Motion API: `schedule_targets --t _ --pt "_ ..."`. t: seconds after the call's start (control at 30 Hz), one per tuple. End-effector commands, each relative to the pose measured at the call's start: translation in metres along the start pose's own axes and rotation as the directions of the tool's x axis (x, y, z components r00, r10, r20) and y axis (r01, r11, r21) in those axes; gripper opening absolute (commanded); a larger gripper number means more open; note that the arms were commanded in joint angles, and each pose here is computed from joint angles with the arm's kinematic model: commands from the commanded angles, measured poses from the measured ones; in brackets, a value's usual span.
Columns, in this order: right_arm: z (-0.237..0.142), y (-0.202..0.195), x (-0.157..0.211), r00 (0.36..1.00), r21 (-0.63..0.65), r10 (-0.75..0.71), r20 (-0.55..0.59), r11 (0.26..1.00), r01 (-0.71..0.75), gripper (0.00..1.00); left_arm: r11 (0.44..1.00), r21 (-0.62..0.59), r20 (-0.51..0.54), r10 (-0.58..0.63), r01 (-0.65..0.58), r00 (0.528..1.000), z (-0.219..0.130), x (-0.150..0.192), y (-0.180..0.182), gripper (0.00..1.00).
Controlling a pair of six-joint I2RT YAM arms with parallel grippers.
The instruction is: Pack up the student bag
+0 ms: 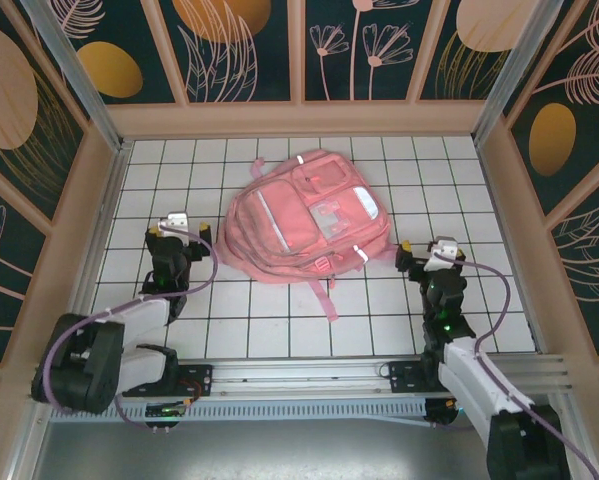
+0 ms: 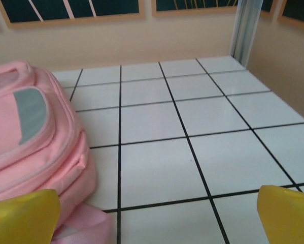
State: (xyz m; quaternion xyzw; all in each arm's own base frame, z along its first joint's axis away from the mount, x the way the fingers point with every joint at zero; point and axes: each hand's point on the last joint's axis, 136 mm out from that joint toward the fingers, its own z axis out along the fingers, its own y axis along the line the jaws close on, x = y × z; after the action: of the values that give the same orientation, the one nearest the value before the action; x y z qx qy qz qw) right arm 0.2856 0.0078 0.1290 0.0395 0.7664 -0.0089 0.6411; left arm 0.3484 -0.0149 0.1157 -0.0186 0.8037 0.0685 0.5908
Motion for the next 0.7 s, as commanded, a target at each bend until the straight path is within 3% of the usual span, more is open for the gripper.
schedule_targets --t 0.0,0.07,0.17,0.4,0.47,0.57,0.67 --pt "0.001 0.010 -0.027 0.989 -0.092 0.044 0.143 0.995 -0.031 0.99 0.998 0.062 0.176 -0.037 0.027 0.984 -0.005 -0.035 -0.006 0.99" --pt "0.009 0.008 -0.029 0.988 -0.094 0.036 0.148 0.995 -0.022 0.99 0.997 0.073 0.227 -0.032 0.016 0.973 -0.008 -0.040 -0.007 0.99" --pt "0.016 0.004 -0.035 0.982 -0.096 0.042 0.185 0.995 -0.024 0.99 0.997 0.069 0.220 0.016 -0.032 0.975 0.006 -0.041 -0.009 0.99" --pt "0.036 -0.003 -0.037 0.969 -0.121 0.059 0.240 0.992 -0.030 0.99 0.992 0.093 0.240 -0.107 0.087 0.965 0.018 -0.032 0.016 0.99" --pt "0.037 -0.005 -0.031 0.966 -0.135 0.067 0.249 0.990 -0.034 0.99 0.991 0.096 0.196 -0.115 0.098 0.974 0.023 -0.025 0.018 0.99" --pt "0.058 0.008 -0.023 0.985 -0.222 0.052 0.166 0.975 -0.014 0.99 0.990 0.100 0.204 -0.118 0.099 0.972 0.023 -0.026 0.018 0.99" --pt "0.070 0.006 -0.019 0.991 -0.207 0.055 0.124 0.978 -0.028 0.99 0.990 0.096 0.201 -0.125 0.107 0.972 0.024 -0.026 0.020 0.99"
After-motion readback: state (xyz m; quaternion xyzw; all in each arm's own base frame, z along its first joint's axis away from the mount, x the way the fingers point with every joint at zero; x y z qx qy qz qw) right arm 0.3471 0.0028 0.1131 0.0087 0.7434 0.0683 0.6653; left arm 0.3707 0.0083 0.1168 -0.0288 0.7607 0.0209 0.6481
